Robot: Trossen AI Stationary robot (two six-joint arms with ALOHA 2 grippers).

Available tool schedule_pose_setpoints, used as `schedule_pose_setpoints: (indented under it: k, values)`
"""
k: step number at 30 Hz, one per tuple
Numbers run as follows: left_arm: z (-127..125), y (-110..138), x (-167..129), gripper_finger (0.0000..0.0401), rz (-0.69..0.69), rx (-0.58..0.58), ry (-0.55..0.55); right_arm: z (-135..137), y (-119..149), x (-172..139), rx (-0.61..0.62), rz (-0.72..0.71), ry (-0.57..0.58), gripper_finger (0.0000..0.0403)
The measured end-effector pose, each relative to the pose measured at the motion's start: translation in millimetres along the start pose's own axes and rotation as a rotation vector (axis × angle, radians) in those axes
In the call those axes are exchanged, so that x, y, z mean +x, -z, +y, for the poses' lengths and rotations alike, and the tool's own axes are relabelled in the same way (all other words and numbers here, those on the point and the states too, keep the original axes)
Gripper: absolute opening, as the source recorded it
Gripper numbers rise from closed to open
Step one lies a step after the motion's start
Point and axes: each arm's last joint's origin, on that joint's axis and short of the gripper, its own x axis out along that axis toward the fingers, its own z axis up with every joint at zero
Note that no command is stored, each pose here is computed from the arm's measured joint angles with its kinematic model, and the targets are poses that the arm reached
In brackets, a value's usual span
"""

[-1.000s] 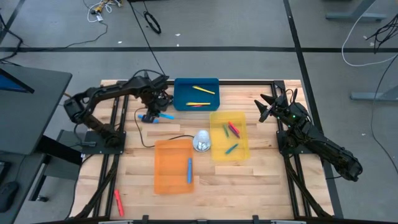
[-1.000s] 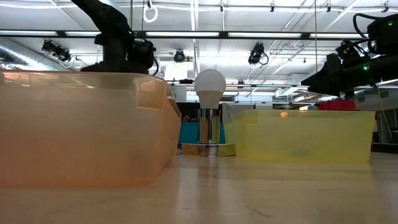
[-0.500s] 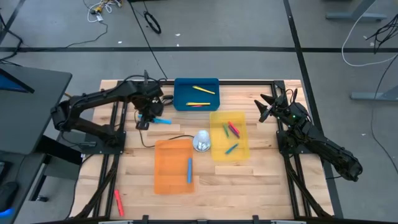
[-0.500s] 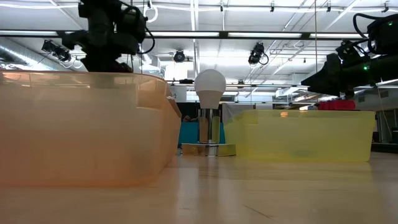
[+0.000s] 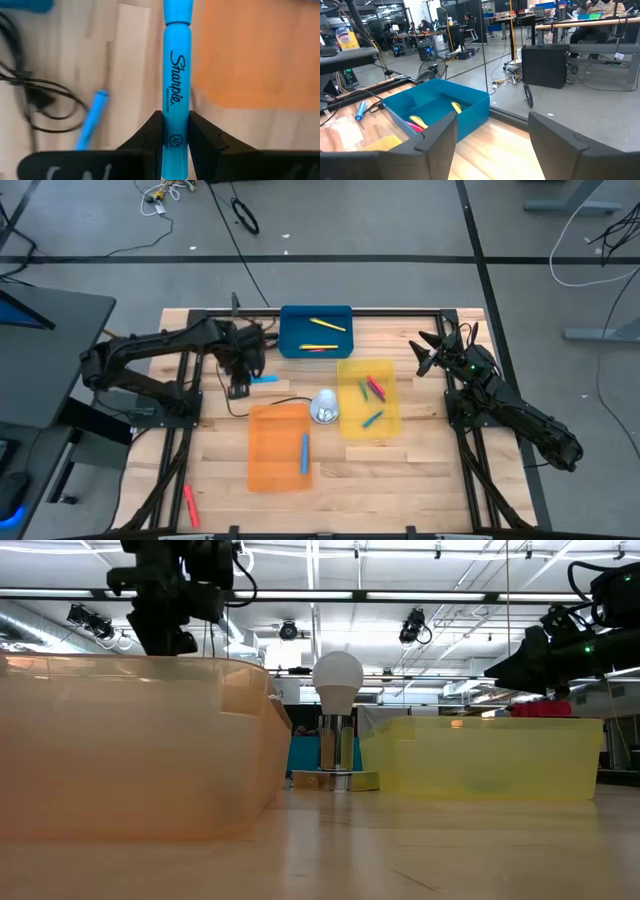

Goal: Pick & Place Markers
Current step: Put the top blue highlighter pen into the orange bin

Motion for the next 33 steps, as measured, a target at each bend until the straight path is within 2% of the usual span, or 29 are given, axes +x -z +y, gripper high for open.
schedule_pose_setpoints:
  k: [5,8,17,24,29,33]
  values:
    - [-17.8,-2.7,2.5,0.0069,0.010,-0.136,0.016,0.0,0.0,0.0,0.000,0.000,0.000,0.0245]
    - [-29.7,-3.8,4.1,0.0069,0.018,-0.261,0.012,0.0,0.0,0.0,0.000,0.000,0.000,0.0245]
    - [-67.5,-3.9,8.3,0.0069,0.044,-0.753,0.029,0.0,0.0,0.0,0.000,0.000,0.000,0.0245]
    - [-103.3,2.0,11.0,0.0069,0.024,-1.117,-0.018,0.0,0.0,0.0,0.000,0.000,0.000,0.0245]
    - [-130.0,4.9,16.1,0.0069,-0.016,-1.276,-0.022,0.0,0.0,0.0,0.000,0.000,0.000,0.0245]
    - [-151.1,-6.6,24.3,0.0069,-0.063,-1.330,-0.040,0.0,0.0,0.0,0.000,0.000,0.001,0.0245]
